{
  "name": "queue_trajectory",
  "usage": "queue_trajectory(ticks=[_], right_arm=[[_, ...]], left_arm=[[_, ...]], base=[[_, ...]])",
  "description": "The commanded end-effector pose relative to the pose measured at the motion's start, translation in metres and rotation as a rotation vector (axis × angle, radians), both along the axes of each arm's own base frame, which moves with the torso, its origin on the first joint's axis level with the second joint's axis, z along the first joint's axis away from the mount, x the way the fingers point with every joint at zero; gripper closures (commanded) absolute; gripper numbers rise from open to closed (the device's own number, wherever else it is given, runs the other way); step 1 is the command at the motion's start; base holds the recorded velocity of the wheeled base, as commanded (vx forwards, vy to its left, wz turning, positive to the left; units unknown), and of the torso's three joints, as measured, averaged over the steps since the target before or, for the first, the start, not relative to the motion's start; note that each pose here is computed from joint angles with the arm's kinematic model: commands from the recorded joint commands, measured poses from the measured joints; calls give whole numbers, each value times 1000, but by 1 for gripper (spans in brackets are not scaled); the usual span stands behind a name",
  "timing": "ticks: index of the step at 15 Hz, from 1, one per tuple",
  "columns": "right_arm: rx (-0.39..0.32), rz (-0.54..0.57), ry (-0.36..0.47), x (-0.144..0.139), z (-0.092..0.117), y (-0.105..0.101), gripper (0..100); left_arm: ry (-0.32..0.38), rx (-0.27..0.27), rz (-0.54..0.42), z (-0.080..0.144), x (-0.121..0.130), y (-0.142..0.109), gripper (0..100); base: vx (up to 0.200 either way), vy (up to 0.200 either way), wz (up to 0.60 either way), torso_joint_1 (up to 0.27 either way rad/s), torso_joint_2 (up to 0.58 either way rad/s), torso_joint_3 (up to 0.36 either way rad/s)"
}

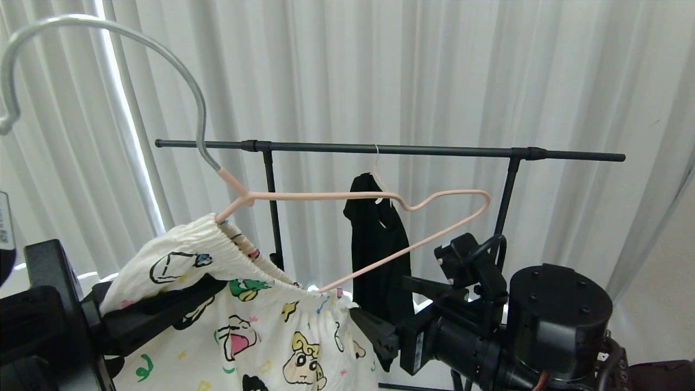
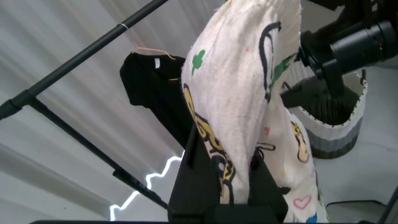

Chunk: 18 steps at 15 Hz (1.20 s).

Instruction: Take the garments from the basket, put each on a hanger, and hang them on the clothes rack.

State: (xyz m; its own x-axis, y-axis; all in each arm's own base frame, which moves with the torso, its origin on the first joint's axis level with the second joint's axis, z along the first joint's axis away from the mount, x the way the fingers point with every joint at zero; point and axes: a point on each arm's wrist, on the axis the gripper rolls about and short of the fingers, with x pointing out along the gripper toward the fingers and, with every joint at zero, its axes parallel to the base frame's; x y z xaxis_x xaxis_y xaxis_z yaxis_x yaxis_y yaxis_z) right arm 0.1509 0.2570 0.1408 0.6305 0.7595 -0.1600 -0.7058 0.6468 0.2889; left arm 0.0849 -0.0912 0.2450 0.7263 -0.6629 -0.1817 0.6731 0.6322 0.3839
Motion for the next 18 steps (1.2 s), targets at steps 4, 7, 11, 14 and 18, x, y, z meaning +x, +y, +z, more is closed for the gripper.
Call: queue_trajectory(ticks=[4, 7, 11, 14, 18], right_arm=[[14, -20, -8, 5, 4, -4, 0], [15, -28, -14, 8, 5, -5, 0], [16, -29, -21, 10, 7, -5, 0], [16, -30, -24, 10, 7, -5, 0], [12, -36, -24, 13, 6, -3, 0]], left_arm=[[13, -11, 156, 0, 15, 13, 100], [7, -15, 161, 0, 14, 15, 100], [14, -16, 189, -1, 19, 15, 100], [109, -16, 290, -20, 29, 22, 100], [81, -33, 195, -12, 19, 14, 100]], base=[[0, 0, 0, 0, 0, 0], [0, 0, 0, 0, 0, 0], [0, 0, 0, 0, 0, 0], [0, 0, 0, 0, 0, 0], [0, 0, 0, 0, 0, 0]])
